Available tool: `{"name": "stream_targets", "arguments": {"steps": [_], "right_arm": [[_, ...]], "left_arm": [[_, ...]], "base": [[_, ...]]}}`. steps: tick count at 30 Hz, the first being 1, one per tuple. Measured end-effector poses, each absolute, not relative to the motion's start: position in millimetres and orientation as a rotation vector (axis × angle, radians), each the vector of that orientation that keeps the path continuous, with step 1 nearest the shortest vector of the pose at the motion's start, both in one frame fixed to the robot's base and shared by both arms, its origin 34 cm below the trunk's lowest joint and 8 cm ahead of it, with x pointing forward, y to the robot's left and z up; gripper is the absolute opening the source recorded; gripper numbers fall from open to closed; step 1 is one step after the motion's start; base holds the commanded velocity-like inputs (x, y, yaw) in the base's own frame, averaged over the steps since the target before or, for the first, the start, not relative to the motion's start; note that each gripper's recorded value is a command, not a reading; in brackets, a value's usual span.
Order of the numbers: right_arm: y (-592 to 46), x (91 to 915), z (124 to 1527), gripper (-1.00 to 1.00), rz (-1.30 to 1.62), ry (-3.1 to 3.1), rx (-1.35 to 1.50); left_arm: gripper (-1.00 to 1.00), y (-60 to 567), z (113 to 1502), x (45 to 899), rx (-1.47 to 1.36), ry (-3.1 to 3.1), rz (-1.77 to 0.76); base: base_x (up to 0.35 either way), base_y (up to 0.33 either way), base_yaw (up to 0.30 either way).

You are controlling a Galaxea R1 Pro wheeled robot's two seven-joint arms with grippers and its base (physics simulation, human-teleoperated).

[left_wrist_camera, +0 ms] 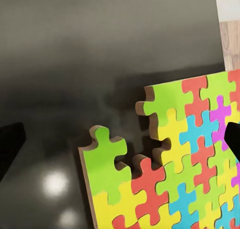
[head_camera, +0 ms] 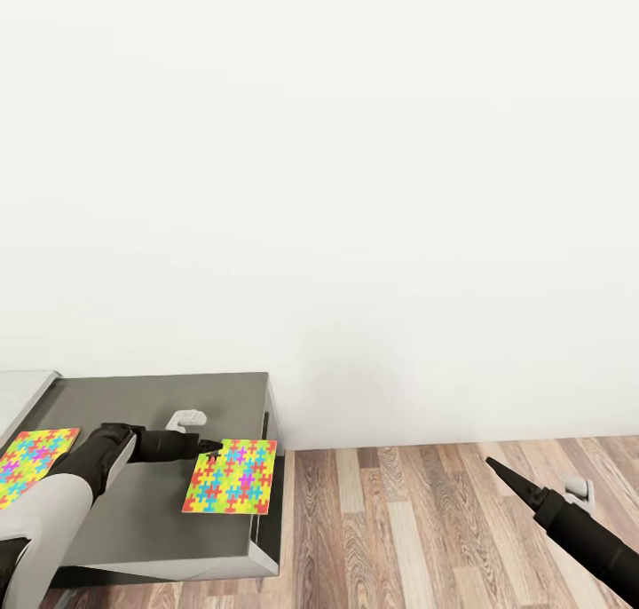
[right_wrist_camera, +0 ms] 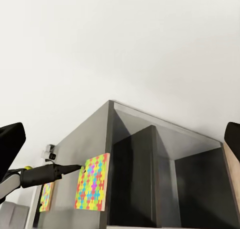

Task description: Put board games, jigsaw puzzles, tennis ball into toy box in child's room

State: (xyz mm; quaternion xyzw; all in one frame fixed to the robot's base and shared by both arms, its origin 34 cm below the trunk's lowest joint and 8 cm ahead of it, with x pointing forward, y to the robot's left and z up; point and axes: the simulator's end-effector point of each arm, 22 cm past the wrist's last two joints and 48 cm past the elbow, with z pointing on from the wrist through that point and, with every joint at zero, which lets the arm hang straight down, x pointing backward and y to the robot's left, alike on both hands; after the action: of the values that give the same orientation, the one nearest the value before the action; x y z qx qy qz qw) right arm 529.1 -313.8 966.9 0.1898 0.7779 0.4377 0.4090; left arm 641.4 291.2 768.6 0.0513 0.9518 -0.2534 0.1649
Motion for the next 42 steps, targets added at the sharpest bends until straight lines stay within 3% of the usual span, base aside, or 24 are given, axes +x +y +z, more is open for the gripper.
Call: {"name": "stream_targets", "arguments": {"steps": [42], "right_arm": [[-314, 529, 965, 1.0, 1.104, 1.962, 0.484]], "left_arm": [[1.0, 270, 773, 623, 0.138, 2.705, -0.904]], "base": [[0.0, 0.0, 0.0]]}}
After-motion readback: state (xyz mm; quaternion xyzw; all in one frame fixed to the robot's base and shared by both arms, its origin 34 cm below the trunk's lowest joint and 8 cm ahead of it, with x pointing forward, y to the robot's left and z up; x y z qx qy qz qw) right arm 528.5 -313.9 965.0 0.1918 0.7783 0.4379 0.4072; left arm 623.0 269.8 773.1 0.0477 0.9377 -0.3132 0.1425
